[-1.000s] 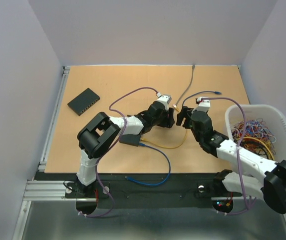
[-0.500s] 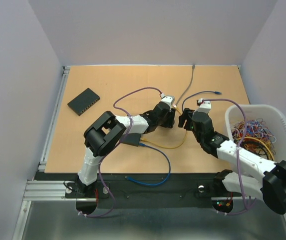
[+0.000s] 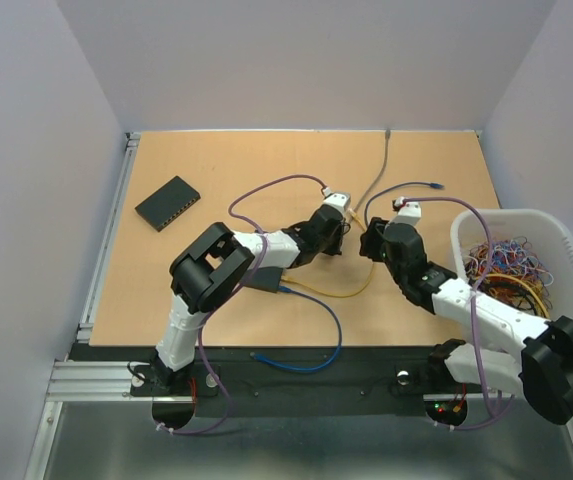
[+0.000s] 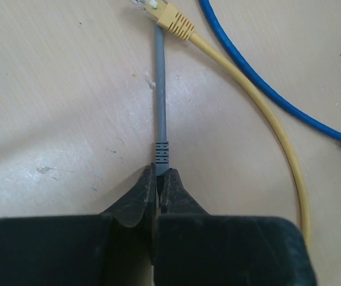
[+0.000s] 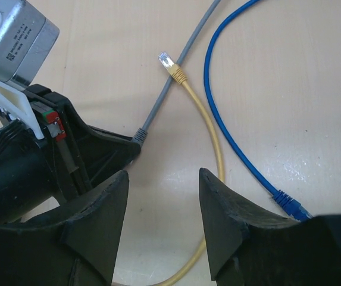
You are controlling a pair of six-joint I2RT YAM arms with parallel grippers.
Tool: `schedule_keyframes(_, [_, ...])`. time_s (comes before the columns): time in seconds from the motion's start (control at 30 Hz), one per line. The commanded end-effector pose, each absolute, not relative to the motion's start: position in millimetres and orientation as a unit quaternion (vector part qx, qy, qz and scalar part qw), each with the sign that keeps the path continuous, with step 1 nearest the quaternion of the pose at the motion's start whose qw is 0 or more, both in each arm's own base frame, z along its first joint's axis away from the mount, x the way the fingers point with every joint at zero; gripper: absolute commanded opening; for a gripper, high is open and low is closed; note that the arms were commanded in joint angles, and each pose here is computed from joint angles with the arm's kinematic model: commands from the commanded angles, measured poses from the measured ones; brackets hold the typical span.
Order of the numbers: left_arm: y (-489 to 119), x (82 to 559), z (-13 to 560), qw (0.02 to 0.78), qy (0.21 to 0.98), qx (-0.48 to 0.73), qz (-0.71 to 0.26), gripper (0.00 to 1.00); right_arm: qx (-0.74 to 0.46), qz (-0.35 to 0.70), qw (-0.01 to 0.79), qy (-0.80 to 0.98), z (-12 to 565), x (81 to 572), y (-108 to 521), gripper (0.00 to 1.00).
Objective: Insert the plug into the switch port
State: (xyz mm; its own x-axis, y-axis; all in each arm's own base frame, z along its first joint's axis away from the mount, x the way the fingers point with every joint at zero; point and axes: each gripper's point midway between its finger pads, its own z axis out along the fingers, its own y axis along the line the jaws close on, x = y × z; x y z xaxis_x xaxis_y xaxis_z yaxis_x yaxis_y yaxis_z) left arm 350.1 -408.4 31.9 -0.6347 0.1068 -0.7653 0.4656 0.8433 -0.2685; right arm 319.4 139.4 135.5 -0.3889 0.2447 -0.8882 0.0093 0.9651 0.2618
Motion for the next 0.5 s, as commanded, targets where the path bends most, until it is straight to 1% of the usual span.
schedule_keyframes(0.0, [-390.8,352.9,55.2,0.427,0.867,0.172,-0.192,0.00,0.082,0.127,0.552,0.820,143.3,326.8,146.2,0.56])
schedule_keyframes(0.03, [-384.9,352.4,58.3,0.433,0.864,0.179,-0.182,0.00,0.076,0.137,0.548,0.822,144.2,327.1,151.7,0.56])
schedule_keyframes(0.1, [-374.5,356.5,82.5,0.461,0.854,0.174,-0.168,0.00,0.075,0.155,0.549,0.818,154.2,330.6,159.3,0.56])
schedule_keyframes(0.17, [-363.5,353.7,92.5,0.474,0.849,0.179,-0.151,0.00,0.072,0.179,0.544,0.817,159.8,331.7,169.2,0.62])
schedule_keyframes(0.23, [-348.1,354.5,117.6,0.504,0.837,0.174,-0.123,0.00,0.074,0.217,0.538,0.811,173.4,335.2,184.3,0.68])
schedule_keyframes(0.37, [-323.4,335.6,146.6,0.536,0.823,0.169,-0.085,0.00,0.071,0.286,0.511,0.807,191.9,341.6,217.1,0.70])
schedule_keyframes(0.47, [-313.6,321.3,158.0,0.539,0.821,0.160,-0.099,0.00,0.056,0.316,0.490,0.810,196.1,346.1,237.0,0.68])
